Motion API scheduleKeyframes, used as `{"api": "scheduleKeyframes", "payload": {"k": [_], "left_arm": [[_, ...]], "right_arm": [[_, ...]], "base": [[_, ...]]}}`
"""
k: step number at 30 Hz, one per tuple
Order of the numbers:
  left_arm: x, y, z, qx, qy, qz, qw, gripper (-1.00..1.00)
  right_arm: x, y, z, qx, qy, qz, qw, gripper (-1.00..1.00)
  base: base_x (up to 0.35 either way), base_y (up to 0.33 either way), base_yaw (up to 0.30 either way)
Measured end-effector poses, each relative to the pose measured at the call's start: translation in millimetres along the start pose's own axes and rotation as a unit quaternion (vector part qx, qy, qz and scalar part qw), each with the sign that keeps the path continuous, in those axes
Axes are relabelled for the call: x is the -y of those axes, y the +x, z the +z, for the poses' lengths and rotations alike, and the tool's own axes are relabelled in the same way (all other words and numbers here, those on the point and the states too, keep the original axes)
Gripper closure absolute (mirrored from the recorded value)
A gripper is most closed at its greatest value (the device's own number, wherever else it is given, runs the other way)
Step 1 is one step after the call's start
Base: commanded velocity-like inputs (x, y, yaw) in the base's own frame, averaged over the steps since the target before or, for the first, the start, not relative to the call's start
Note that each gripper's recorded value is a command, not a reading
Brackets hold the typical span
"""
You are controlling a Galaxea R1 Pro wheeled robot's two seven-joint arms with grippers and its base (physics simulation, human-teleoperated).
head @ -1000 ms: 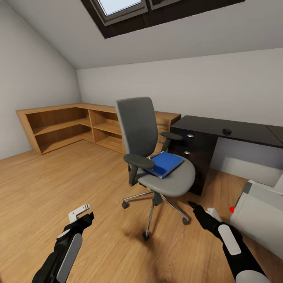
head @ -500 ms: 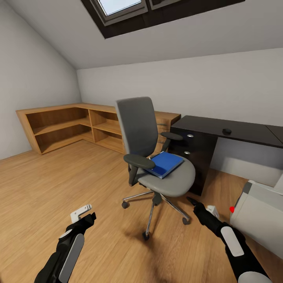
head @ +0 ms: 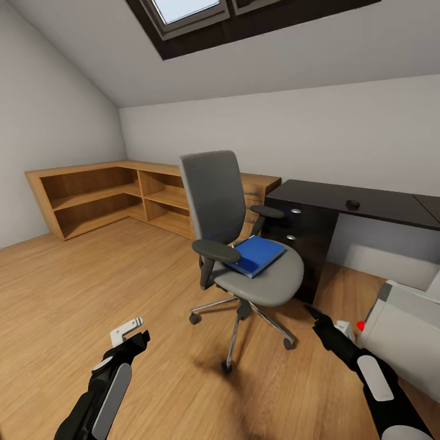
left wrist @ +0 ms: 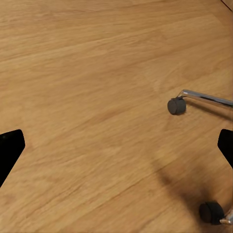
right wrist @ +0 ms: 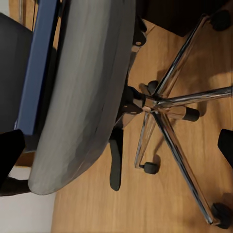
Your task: In the bedroom, organize the workspace by keeping the computer under the desk, ensuring the monitor is on the desk, placing the keyboard on the desk next to the monitor, placing the mouse on the desk next to the keyboard, moving the folder from the swivel chair onto the desk next to the mouse, stacking the notebook on top of the folder with the pen on top of the notebook, and positioning the swivel chair next to the desk.
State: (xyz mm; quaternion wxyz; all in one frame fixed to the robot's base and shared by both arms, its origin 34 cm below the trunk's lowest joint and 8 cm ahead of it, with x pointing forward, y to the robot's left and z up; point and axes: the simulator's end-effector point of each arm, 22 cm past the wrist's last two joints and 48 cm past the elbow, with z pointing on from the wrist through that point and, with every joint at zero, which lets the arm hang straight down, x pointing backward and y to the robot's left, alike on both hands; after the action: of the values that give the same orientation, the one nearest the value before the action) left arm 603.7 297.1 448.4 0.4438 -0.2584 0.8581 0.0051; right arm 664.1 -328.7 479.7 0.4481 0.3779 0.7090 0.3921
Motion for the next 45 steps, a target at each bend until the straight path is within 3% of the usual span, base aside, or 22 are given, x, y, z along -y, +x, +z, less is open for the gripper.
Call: {"api": "scheduleKeyframes", "payload": {"k": [28,45], "left_arm": [[0.0,-0.2,-0.2,0.000,0.000,0.000,1.0000,-1.00],[-2.1,-1.2,0.4,0.001,-0.001,0.001,1.0000,-1.00]], "right_arm": [[3.0,-9.4,-3.4,0.011,0.002,0.006,0.9999,-1.00],[3.0,-9.5,-3.2,0.011,0.001,0.006,0.9999,-1.00]], "base": [[0.252,-0.059,0.000],[0.072,-0.011,0.000]]}}
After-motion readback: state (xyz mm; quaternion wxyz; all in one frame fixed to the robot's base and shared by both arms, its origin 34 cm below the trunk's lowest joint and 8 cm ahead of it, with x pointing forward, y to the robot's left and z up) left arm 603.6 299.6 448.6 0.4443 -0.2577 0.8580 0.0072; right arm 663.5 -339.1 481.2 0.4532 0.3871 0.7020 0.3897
